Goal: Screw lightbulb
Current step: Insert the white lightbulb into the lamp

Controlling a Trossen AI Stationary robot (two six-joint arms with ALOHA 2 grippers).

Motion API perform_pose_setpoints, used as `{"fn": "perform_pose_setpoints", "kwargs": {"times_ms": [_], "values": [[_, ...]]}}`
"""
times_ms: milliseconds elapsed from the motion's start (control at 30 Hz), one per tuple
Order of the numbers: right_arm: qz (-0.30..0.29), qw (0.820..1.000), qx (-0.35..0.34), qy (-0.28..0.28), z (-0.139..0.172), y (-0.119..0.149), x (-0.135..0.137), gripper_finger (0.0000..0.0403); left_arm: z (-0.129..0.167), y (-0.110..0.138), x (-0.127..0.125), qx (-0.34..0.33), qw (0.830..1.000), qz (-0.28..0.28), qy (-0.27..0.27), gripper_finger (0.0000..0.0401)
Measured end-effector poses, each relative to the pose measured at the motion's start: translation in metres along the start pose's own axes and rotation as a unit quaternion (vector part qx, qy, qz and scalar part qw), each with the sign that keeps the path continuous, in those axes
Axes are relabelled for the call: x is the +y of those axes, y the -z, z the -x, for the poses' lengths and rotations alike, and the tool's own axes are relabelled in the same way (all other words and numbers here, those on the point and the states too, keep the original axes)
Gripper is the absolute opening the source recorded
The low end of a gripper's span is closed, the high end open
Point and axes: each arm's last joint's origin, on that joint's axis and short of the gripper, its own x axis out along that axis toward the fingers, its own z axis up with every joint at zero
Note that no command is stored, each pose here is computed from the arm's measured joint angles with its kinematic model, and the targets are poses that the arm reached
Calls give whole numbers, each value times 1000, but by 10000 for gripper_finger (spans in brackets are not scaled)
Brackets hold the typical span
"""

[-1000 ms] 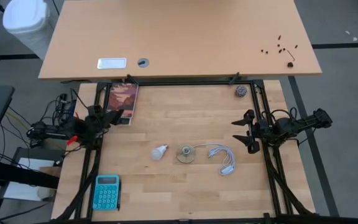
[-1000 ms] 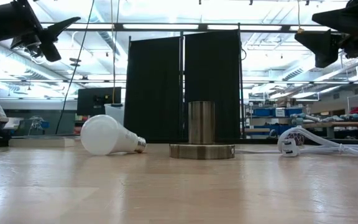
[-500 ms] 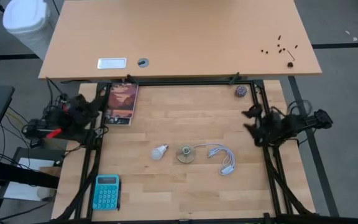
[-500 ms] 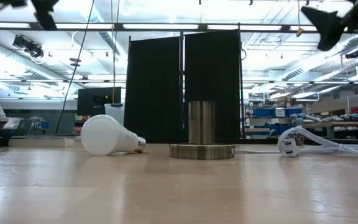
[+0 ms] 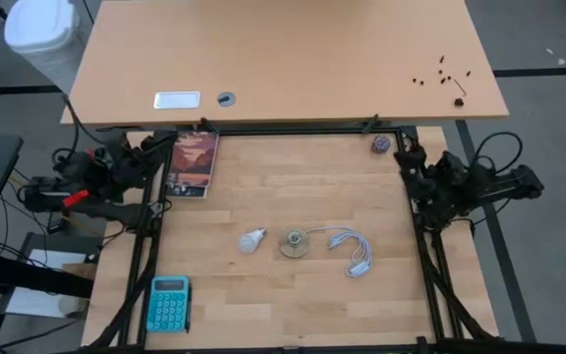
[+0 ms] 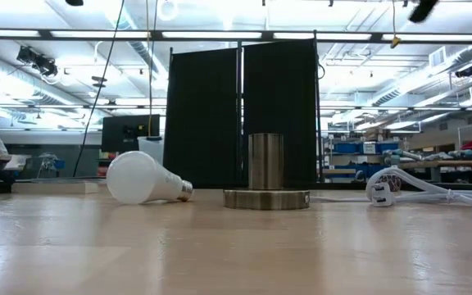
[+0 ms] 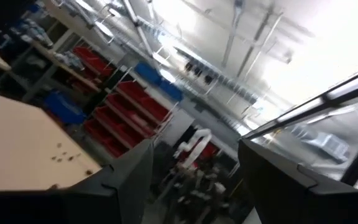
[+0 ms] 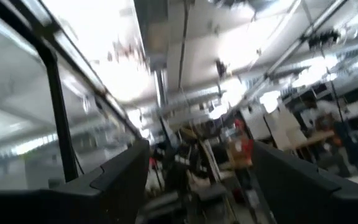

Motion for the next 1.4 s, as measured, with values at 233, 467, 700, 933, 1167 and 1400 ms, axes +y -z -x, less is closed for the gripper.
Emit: {"fn": "perform_pose_setpoints", "kwargs": {"times_ms": [233, 467, 700, 933, 1167, 1400], "values": [[-68, 997, 33, 20, -55, -8, 23, 292, -11, 8, -4, 51, 998, -11, -37, 241], [-110, 994, -3, 11, -99, -16, 43, 292, -18, 13, -6, 68, 996, -19, -53, 241], [-59, 996, -69, 2, -134, -17, 58, 291, -18, 18, -3, 87, 994, -26, -68, 241], [-96, 988, -111, -37, -164, -11, 72, 291, -15, 29, -1, 180, 983, 15, -30, 241], [-70, 991, -107, -38, -199, 5, 83, 291, -21, 33, -9, 218, 974, -3, 62, 241], [-51, 994, -98, -18, -217, 21, 86, 291, -26, 25, -21, 179, 974, 21, 137, 241]]}}
